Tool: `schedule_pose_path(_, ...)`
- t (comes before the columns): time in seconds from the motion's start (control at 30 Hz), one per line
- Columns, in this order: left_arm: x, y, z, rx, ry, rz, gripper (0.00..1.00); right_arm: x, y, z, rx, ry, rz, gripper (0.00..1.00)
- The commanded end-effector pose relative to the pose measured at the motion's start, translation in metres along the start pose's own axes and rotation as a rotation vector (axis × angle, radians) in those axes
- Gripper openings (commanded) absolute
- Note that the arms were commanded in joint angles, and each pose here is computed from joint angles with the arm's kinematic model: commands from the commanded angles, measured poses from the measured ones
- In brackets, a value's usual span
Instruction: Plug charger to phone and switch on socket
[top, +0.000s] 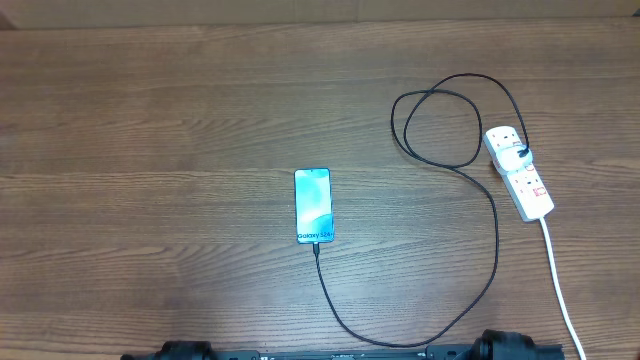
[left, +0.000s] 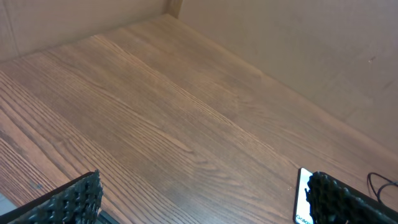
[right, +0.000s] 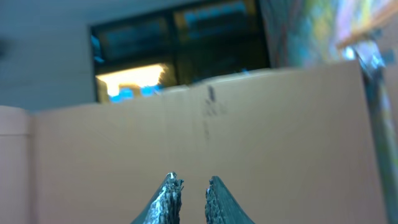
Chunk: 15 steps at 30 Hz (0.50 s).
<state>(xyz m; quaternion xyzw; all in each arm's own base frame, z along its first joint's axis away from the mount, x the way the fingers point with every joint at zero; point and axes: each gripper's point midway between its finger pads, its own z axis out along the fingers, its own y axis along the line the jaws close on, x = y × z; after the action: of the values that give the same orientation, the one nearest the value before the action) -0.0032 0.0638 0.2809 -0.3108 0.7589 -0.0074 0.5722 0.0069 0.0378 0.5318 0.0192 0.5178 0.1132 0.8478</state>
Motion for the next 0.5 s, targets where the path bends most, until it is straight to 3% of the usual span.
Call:
schedule_pose_path(0.0, -0.002, 0.002, -0.002, -0.011, -0.017, -0.019, 1.00, -0.008, 0.010, -0.026, -0.065, -0.050, -0.001, 0.16)
schedule_pose_path(0.4, -0.002, 0.002, -0.002, -0.011, -0.017, -0.019, 1.00, -0.028, 0.018, -0.090, -0.194, -0.156, 0.018, 0.19)
schedule_pose_path(0.43, -0.002, 0.002, -0.002, -0.011, -0.017, -0.019, 1.00, -0.029, 0.018, -0.091, -0.198, -0.159, 0.020, 0.22)
schedule_pose_path(0.47, -0.002, 0.002, -0.002, -0.011, -0.017, -0.019, 1.00, -0.030, 0.019, -0.092, -0.208, -0.162, 0.023, 0.33)
